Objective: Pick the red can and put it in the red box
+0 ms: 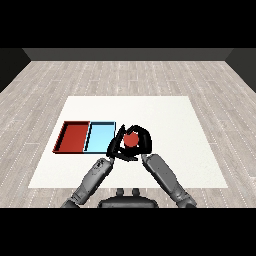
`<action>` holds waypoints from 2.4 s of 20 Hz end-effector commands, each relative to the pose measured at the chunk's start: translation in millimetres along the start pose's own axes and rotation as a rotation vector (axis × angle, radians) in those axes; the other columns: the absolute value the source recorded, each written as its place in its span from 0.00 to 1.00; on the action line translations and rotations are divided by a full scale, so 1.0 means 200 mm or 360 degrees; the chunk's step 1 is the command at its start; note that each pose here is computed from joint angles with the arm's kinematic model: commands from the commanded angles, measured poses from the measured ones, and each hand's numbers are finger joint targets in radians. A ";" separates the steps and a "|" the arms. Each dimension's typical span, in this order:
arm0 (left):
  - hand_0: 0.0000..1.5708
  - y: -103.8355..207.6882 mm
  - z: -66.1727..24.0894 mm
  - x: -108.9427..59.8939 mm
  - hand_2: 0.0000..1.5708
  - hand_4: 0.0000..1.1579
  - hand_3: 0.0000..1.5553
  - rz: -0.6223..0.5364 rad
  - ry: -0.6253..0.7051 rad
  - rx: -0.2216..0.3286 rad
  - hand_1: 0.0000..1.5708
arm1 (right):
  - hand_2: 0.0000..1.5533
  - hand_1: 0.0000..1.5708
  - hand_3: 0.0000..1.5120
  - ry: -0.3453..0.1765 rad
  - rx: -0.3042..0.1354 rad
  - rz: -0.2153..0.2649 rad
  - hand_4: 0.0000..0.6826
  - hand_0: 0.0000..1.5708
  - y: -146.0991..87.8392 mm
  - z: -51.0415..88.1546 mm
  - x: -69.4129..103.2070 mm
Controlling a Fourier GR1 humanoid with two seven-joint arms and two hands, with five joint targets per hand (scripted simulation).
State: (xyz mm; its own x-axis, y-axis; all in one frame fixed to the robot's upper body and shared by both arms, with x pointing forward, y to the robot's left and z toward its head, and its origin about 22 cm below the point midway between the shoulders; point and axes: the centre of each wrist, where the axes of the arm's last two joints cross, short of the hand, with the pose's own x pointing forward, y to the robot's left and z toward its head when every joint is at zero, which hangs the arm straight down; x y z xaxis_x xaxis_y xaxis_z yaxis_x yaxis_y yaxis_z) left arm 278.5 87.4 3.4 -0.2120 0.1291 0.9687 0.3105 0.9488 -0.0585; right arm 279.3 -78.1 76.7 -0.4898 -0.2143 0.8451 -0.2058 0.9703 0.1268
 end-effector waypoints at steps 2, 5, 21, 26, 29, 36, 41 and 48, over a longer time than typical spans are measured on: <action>0.00 0.01 0.050 -0.07 0.00 0.00 0.00 0.0027 0.0017 0.0014 0.00 | 0.94 0.96 0.94 0.0001 0.0002 -0.0048 0.97 0.96 0.07 0.04 0.04; 0.00 0.00 -0.005 0.05 0.00 0.00 0.00 0.0063 0.0035 -0.0018 0.00 | 0.93 0.96 0.94 -0.0027 0.0023 -0.0085 0.95 0.96 0.05 0.07 -0.01; 1.00 -0.13 -0.055 -0.05 0.99 0.97 0.95 -0.0013 0.0071 0.0333 1.00 | 0.93 0.95 0.92 0.0003 0.0078 -0.0046 0.96 0.95 0.09 0.00 0.02; 1.00 -0.10 -0.009 -0.01 0.99 0.97 0.95 0.0016 0.0077 0.0333 1.00 | 0.93 0.94 0.92 -0.0006 0.0043 -0.0038 0.95 0.94 0.06 0.12 -0.03; 1.00 -0.04 0.016 -0.01 0.99 0.98 0.95 -0.0015 0.0027 0.0382 1.00 | 0.93 0.94 0.92 -0.0008 0.0057 -0.0041 0.94 0.94 0.10 -0.04 -0.06; 1.00 -0.06 -0.026 -0.01 1.00 0.99 0.97 0.0013 -0.0180 0.0406 1.00 | 0.60 0.59 0.35 0.0131 0.0053 0.0003 0.00 0.59 0.05 -0.01 -0.01; 1.00 -0.04 0.075 0.03 1.00 0.99 0.97 0.0006 -0.0189 0.0398 1.00 | 0.00 0.00 0.00 0.0159 0.0073 0.0079 0.00 0.00 0.11 0.02 -0.01; 1.00 -0.02 -0.013 -0.06 1.00 0.98 0.96 -0.0028 -0.0146 0.0465 1.00 | 0.00 0.00 0.00 0.0209 0.0051 0.0068 0.00 0.00 0.06 0.02 -0.01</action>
State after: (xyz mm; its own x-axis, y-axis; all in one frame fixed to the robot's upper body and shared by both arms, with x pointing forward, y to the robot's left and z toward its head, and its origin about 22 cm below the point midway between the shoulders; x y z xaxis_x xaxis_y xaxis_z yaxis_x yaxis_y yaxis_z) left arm 274.3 77.6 -9.3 -0.2943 0.0963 0.9509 0.0284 0.9954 -0.0920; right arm 275.1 -58.3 75.9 -0.4019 -0.1722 0.8994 -0.2298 0.9697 0.0830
